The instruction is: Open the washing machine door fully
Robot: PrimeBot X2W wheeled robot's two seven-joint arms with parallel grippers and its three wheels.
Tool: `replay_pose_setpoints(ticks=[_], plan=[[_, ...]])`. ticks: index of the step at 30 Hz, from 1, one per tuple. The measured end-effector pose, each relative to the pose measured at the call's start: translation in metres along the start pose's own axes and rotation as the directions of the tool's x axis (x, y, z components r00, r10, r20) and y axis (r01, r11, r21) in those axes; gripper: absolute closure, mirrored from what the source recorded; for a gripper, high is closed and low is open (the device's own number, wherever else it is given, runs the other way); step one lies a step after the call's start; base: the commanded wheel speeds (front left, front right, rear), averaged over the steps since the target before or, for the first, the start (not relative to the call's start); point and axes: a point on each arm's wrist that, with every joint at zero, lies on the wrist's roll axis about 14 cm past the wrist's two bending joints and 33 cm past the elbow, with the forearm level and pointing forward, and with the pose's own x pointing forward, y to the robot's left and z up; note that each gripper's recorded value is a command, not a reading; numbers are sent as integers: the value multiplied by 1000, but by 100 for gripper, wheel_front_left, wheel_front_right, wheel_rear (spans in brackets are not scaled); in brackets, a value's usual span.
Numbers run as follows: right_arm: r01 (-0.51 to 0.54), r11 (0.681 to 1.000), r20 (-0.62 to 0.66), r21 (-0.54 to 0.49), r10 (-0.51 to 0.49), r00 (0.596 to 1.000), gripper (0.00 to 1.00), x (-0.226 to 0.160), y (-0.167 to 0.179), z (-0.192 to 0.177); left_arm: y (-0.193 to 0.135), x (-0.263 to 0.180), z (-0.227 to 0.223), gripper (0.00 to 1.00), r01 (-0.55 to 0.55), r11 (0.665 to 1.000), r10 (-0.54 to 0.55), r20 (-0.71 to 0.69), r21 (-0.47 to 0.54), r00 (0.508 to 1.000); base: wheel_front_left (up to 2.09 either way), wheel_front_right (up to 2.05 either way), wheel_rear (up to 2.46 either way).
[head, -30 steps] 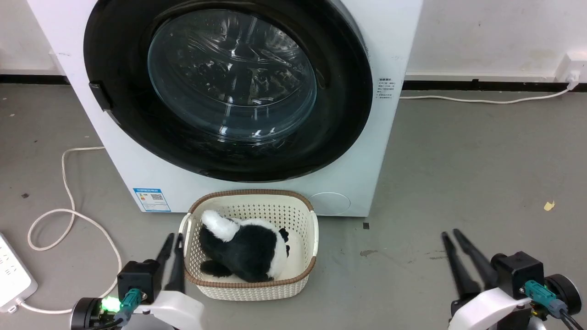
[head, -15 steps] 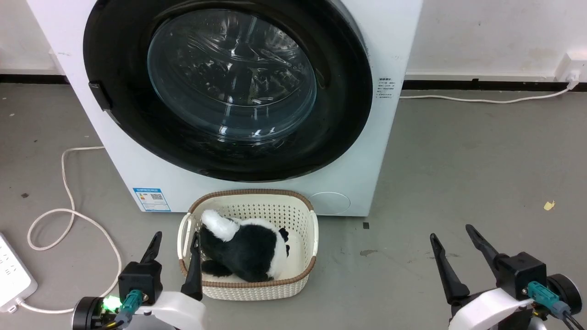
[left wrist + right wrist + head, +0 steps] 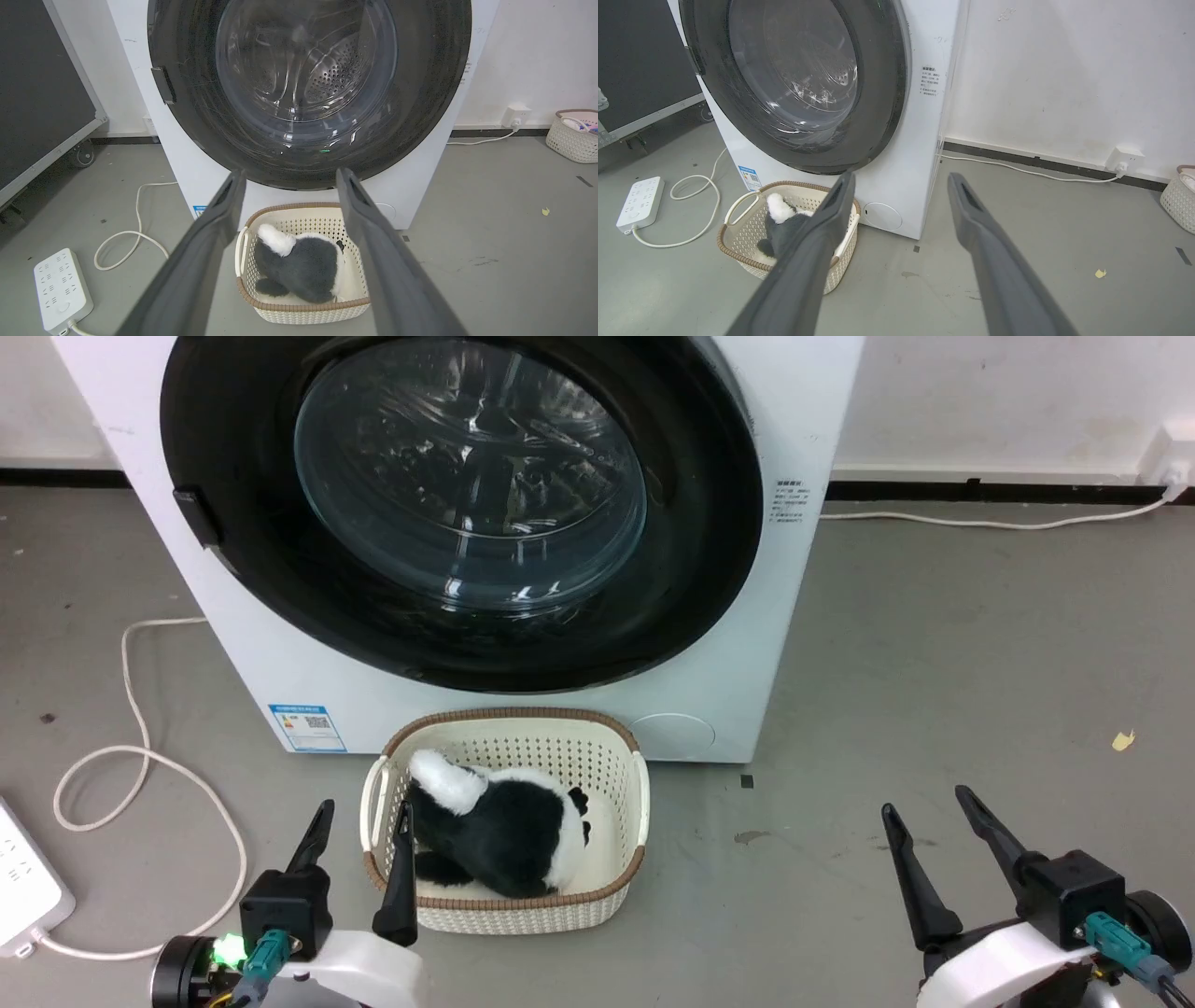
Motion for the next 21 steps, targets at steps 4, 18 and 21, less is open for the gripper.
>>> replay_pose_setpoints(ticks=[4, 18, 21], plan=[[0, 1000, -1, 5, 0, 1000, 0, 3, 0, -2, 1, 1, -2, 0, -2, 1000, 2, -3, -4, 1000, 0, 0, 0], [-14, 1000, 35, 12, 13, 999, 100, 31, -4, 5, 4, 11, -6, 0, -12, 1000, 13, 5, -14, 1000, 0, 0, 0], [-22, 1000, 43, 16, 21, 999, 100, 40, -7, 9, 4, 15, -6, 0, -14, 1000, 14, 12, -19, 1000, 0, 0, 0]])
